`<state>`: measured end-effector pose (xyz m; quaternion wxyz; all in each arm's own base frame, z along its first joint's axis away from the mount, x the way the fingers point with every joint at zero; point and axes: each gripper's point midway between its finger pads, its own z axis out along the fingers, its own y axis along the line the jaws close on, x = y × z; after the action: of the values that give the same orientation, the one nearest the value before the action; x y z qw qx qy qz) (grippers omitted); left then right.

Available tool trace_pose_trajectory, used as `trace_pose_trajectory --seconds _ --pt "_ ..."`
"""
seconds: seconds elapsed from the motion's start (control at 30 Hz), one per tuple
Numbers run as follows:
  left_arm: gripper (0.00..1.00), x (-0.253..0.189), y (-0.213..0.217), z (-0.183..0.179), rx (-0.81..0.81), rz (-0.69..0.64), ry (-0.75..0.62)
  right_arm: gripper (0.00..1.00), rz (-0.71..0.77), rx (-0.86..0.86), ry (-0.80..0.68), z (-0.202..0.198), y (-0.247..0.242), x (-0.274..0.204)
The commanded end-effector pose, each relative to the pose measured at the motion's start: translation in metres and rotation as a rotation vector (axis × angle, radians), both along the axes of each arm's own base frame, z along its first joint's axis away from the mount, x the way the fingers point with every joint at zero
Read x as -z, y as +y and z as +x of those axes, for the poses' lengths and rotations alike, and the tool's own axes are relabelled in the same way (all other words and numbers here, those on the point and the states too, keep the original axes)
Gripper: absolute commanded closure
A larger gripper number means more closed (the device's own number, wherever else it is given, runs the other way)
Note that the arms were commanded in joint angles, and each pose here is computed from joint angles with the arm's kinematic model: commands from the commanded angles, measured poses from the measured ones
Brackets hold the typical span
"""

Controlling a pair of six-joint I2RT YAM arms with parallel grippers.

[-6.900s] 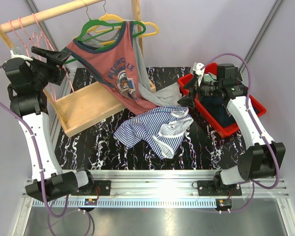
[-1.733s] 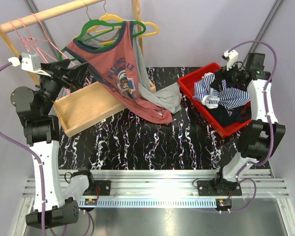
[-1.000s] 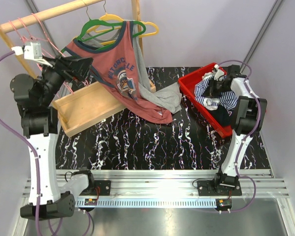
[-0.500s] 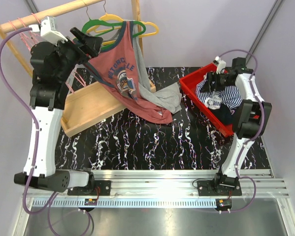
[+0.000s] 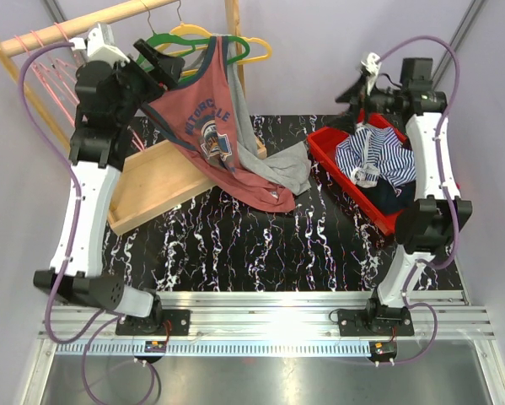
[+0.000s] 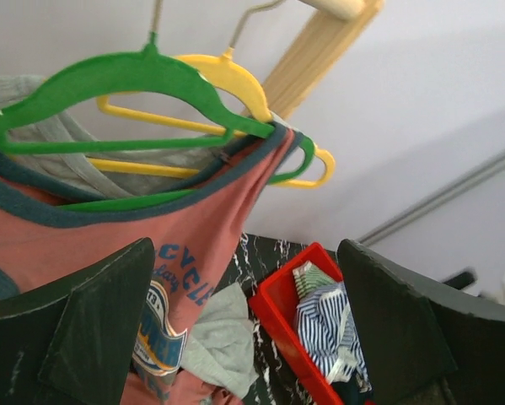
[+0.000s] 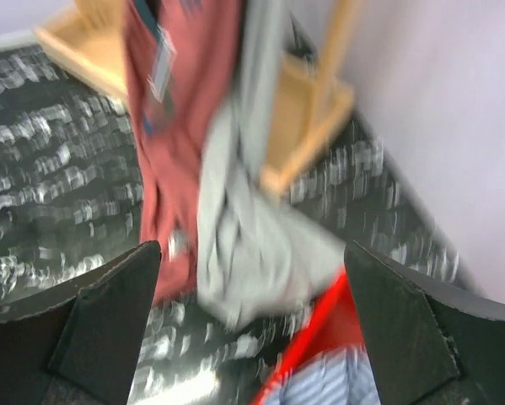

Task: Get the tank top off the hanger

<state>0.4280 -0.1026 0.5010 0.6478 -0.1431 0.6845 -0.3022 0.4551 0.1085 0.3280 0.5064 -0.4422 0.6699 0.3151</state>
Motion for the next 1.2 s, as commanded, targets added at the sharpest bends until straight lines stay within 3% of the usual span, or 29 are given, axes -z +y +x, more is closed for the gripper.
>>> trace_pose_trajectory --seconds 0.0,0.03,0.07,0.1,0.13,0.17,0.2,0.27,0.3,0.47,0.7,1.17 --pt "0.06 -0.046 -0.011 -0.062 0.124 0.132 -0.243 0.02 0.125 -0.185 -0.26 0.004 0.052 -0.084" --pt "0.05 -0.045 -0.012 -0.073 0.138 0.149 -0.265 0.02 0.157 -0.22 -0.254 0.011 0.07 -0.084" --pt "0.04 -0.044 -0.012 -0.082 0.145 0.166 -0.287 0.02 0.181 -0.271 -0.366 0.016 0.087 -0.105" --pt "0.04 -0.056 -0.01 -0.111 0.154 0.186 -0.362 0.02 0.23 -0.276 -0.323 0.015 0.096 -0.119" --pt "0.04 -0.038 -0.01 -0.113 0.161 0.197 -0.339 0.02 0.256 -0.283 -0.309 0.028 0.106 -0.113" --pt "0.03 -0.035 -0.009 -0.124 0.161 0.205 -0.349 0.03 0.276 -0.301 -0.416 0.033 0.114 -0.131" --pt "0.03 -0.041 -0.005 -0.145 0.155 0.212 -0.387 0.03 0.323 -0.327 -0.383 0.024 0.128 -0.15" --pt "0.02 -0.023 0.0 -0.157 0.141 0.222 -0.366 0.04 0.371 -0.307 -0.363 0.045 0.144 -0.143" --pt "0.02 -0.017 0.003 -0.162 0.126 0.228 -0.354 0.05 0.395 -0.329 -0.392 0.035 0.157 -0.16" --pt "0.01 0.002 0.02 -0.203 0.062 0.24 -0.358 0.06 0.43 -0.252 -0.429 0.057 0.191 -0.147" --pt "0.01 0.015 0.035 -0.225 0.001 0.263 -0.327 0.1 0.444 -0.186 -0.489 0.07 0.217 -0.143" --pt "0.01 0.019 0.038 -0.229 -0.009 0.26 -0.305 0.15 0.429 -0.035 -0.481 0.106 0.228 -0.116"
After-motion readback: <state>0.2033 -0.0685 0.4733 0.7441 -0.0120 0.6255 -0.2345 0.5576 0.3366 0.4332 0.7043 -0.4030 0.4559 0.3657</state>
